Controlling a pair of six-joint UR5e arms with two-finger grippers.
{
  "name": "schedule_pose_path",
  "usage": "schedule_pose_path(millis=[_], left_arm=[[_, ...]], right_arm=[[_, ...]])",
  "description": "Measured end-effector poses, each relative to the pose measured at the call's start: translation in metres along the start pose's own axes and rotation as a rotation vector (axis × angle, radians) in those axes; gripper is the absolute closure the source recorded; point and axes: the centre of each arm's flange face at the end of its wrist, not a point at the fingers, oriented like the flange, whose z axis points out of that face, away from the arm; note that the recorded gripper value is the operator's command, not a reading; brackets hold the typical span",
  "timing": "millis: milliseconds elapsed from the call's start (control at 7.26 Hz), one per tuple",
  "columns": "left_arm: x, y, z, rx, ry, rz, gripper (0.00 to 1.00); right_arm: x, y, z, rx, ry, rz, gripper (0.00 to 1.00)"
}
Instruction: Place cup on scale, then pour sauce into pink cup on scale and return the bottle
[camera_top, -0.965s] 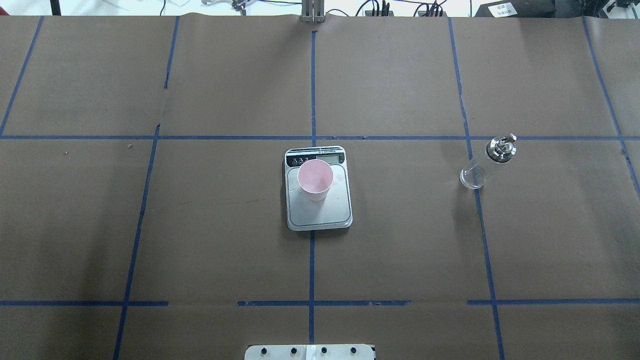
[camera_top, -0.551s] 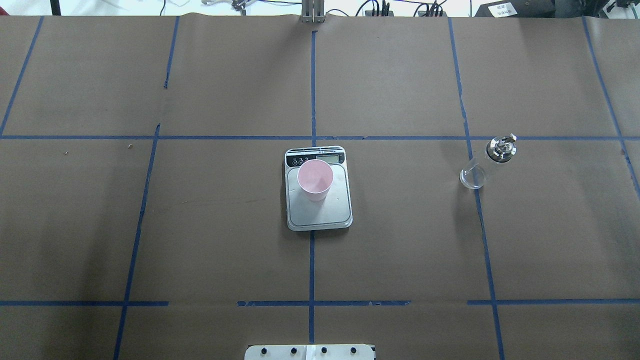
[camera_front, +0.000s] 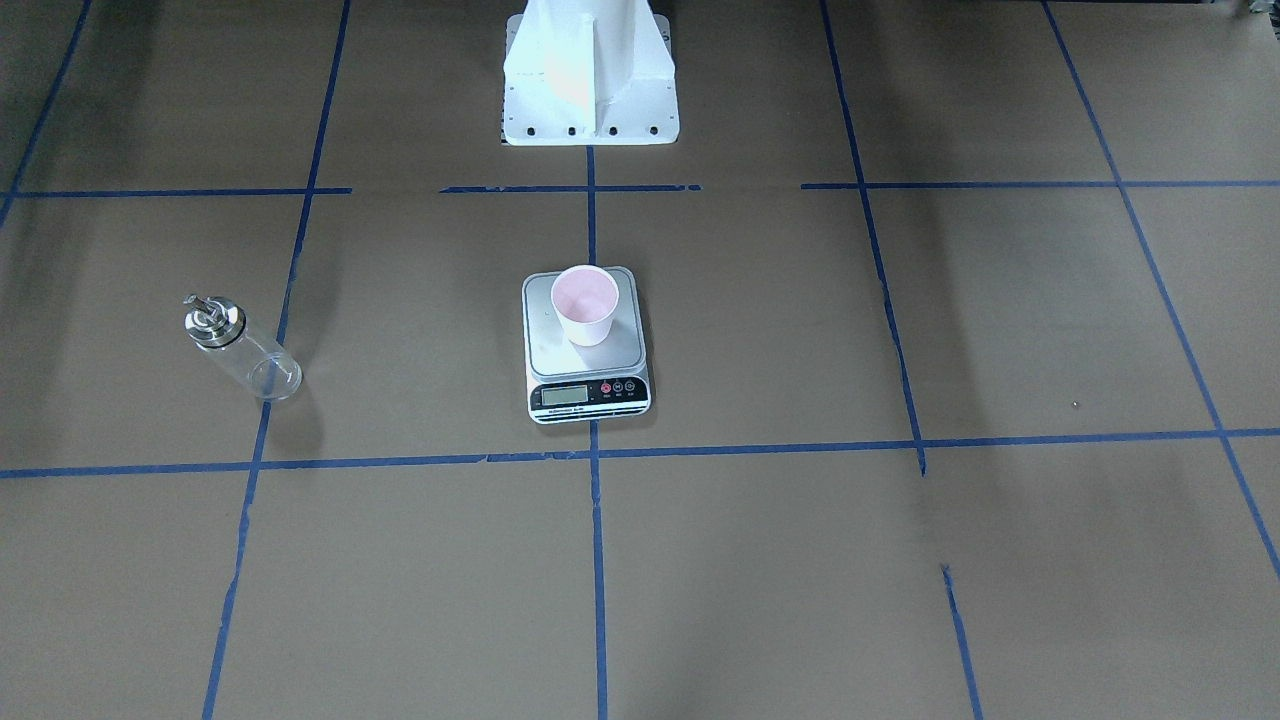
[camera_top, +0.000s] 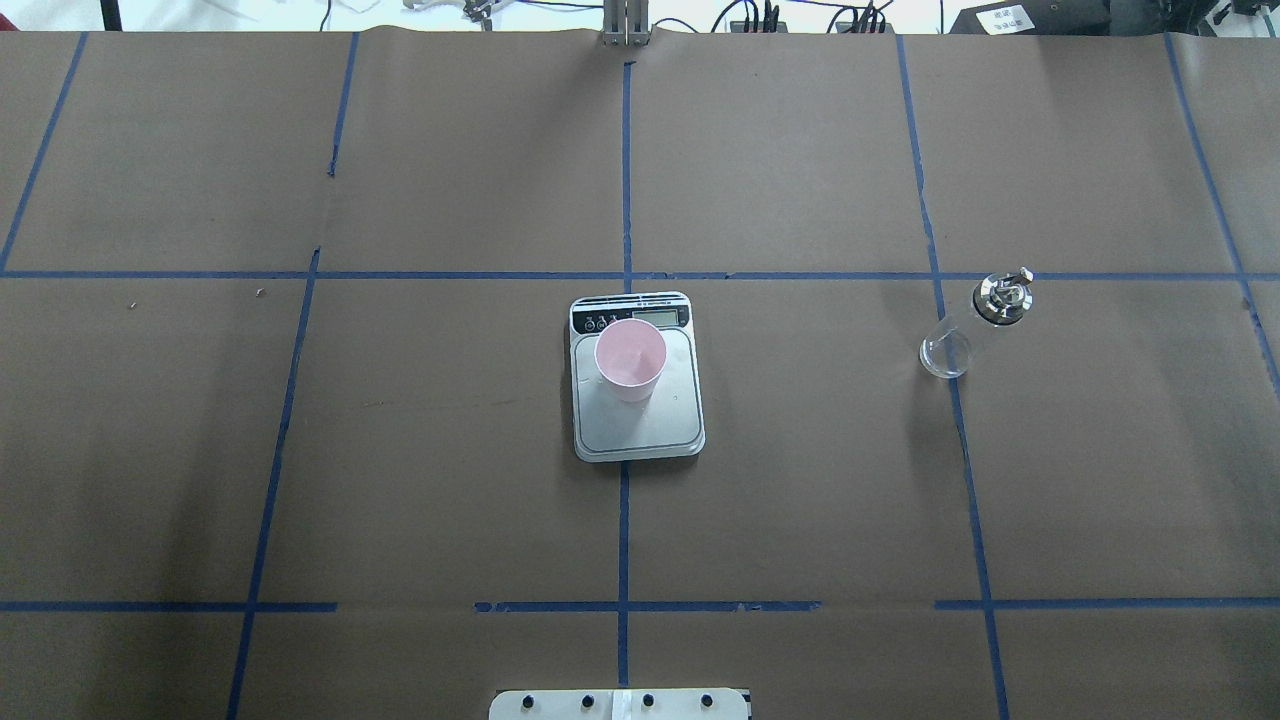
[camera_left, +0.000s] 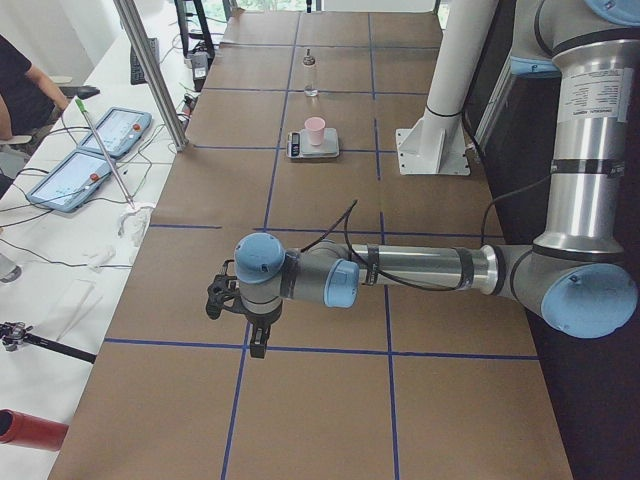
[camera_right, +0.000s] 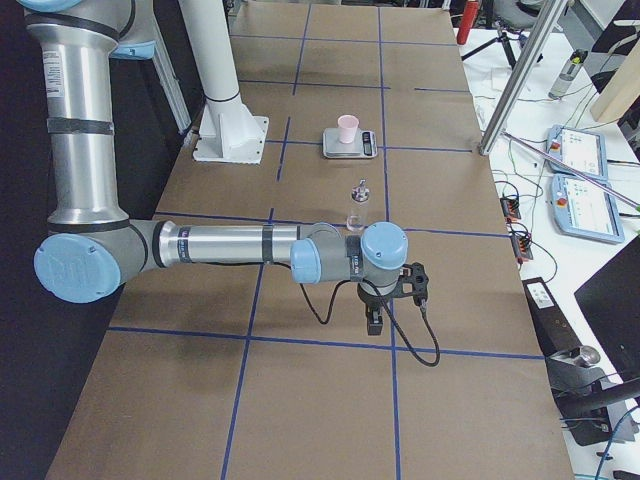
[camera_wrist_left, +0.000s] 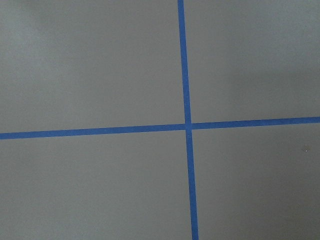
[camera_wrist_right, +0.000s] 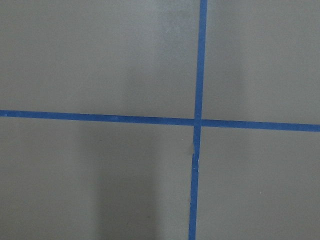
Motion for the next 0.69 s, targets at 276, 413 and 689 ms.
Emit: schedule_pose_path(millis=[276,413,689], left_arm=[[0.0000,0.0000,0.0003,-0.001,0.000,0.000,0.00],[0.0003,-0.0003,0.0003,-0.001,0.000,0.001,0.00],[0.0006,-0.0006,0.0003,0.000,0.000,0.001,0.00]], right_arm=[[0.0003,0.0001,0.0003,-0.001,0.000,-0.003,0.00],[0.0005,0.0001,0.0004,-0.001,0.000,-0.005,0.00],[0.0007,0.0002,0.0006,-0.001,-0.001,-0.007,0.00]])
